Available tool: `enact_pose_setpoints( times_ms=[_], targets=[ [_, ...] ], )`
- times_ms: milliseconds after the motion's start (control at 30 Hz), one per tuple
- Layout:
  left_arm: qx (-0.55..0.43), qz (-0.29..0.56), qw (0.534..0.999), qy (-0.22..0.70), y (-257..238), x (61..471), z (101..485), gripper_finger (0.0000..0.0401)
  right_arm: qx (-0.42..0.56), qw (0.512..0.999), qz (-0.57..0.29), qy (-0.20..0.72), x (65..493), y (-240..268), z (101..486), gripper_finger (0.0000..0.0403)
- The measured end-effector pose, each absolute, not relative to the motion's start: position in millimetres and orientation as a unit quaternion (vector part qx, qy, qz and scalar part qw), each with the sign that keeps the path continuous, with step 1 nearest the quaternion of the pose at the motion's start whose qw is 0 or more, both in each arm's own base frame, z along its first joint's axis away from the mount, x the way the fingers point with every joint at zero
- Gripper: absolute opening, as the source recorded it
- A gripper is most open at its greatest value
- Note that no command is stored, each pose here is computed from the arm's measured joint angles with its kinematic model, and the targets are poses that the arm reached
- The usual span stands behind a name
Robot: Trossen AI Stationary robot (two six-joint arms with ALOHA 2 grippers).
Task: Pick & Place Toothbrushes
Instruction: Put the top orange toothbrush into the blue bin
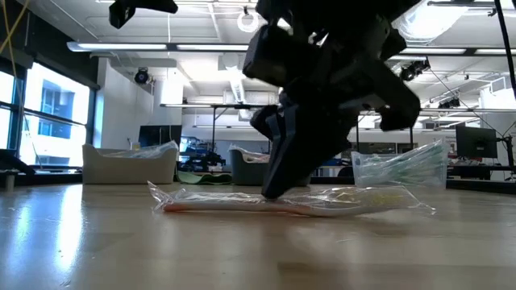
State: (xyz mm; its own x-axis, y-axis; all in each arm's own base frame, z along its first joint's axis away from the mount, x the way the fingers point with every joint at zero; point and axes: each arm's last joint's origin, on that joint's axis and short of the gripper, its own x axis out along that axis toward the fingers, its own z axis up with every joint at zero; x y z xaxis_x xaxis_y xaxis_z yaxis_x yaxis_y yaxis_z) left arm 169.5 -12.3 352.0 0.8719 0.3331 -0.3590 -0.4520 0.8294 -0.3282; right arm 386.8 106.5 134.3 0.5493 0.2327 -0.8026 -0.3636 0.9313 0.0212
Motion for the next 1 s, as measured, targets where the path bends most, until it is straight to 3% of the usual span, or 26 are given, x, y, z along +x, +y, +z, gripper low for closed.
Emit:
enact_pose_setpoints(
  times_ms=[433,867,1000],
  targets=[
    [-0.204,0.208,0.945,0.148,-12.3,169.1,351.4,0.0,-0.096,0.873,0.133,0.458,392.5,81.6,124.4,0.0002],
    [-0.203,0.209,0.945,0.151,-12.3,169.0,350.9,0.0,-0.089,0.881,0.077,0.458,401.4,11.4,125.0,0.0002],
    [-0.2,0.211,0.944,0.159,-12.1,168.3,349.3,0.0,-0.055,0.882,0.096,0.458,400.8,-6.8,124.7,0.0002]
  ],
)
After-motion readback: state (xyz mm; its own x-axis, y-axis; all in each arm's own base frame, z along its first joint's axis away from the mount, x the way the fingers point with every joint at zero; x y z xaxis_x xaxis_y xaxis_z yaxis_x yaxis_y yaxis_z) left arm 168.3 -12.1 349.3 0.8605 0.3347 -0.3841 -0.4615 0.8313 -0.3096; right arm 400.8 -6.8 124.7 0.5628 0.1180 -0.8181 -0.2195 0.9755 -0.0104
